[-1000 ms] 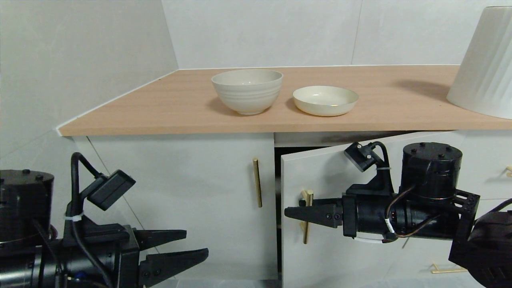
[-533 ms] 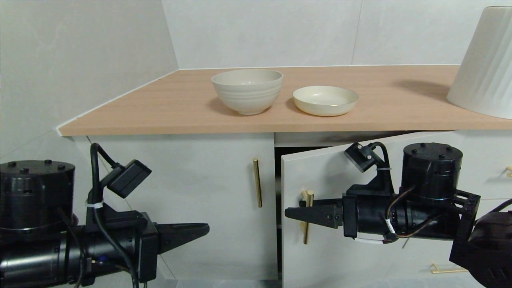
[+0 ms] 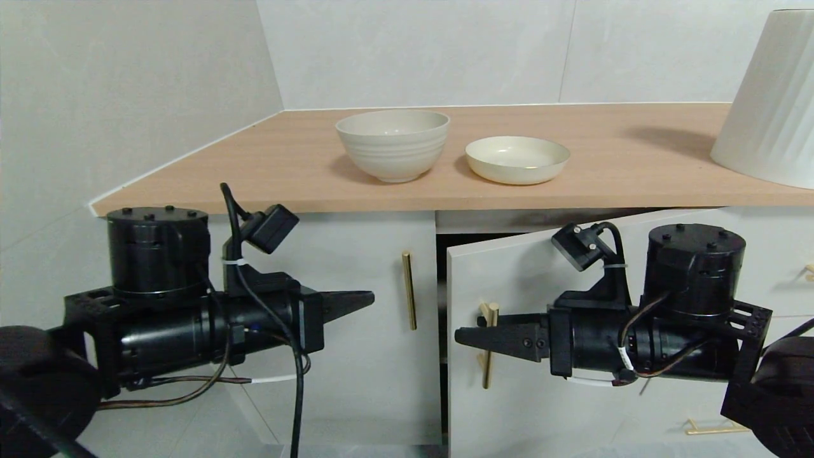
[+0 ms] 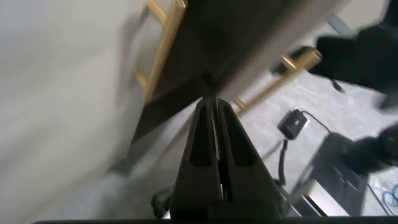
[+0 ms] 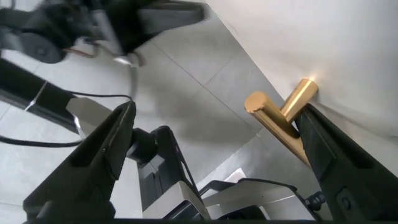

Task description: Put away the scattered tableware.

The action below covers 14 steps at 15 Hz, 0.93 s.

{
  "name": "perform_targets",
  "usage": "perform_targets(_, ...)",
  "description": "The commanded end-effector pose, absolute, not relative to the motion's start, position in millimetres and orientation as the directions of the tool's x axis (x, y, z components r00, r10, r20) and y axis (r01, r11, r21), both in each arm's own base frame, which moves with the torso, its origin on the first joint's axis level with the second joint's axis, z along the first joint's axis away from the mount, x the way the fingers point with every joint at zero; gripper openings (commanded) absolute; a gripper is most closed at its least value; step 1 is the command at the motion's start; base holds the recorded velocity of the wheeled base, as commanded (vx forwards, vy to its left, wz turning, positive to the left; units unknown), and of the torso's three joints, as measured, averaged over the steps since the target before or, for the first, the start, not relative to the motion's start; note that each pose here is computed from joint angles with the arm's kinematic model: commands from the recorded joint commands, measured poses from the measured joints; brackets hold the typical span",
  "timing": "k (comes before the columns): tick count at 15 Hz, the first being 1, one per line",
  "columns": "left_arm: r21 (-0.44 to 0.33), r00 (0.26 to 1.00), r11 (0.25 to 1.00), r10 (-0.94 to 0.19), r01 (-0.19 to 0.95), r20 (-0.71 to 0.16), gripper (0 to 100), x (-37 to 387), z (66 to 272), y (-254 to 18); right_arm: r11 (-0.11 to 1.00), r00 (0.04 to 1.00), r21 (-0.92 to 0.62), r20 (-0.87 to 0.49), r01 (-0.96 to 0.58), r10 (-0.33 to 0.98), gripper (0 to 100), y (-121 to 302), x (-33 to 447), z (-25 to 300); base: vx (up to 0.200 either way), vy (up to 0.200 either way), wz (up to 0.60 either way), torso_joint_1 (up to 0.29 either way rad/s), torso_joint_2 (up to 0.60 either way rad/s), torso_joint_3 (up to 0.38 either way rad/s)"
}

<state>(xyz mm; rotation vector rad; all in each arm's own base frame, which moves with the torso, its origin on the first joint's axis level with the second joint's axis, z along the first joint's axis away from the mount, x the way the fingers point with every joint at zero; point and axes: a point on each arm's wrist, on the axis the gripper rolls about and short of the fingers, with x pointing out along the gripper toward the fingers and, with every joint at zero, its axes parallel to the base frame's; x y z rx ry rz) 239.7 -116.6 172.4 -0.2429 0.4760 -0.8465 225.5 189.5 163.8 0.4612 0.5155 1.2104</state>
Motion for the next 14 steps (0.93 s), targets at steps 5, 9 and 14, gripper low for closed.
perform_targets(5,-0.359,0.544,0.614,-0.789,0.703,-0.285,0,268.5,95.2,-169.8,0.28,0.266,0.582,-0.112,-0.764,0.957,100,187.1,222.2,169.5,0.0,0.0,0.0,0.0,0.0,0.0)
perform_targets(9,-0.277,0.65,0.655,-0.75,0.703,-0.124,0,281.1,55.7,-208.3,0.282,0.266,0.584,-0.115,-0.761,0.957,100,187.3,222.5,168.2,0.0,0.0,0.0,0.0,0.0,0.0)
perform_targets(14,-0.264,0.624,0.614,-0.78,0.744,-0.056,0,277.8,56.5,-215.7,0.282,0.264,0.586,-0.119,-0.76,0.957,100,187.8,223.1,166.9,0.0,0.0,0.0,0.0,0.0,0.0)
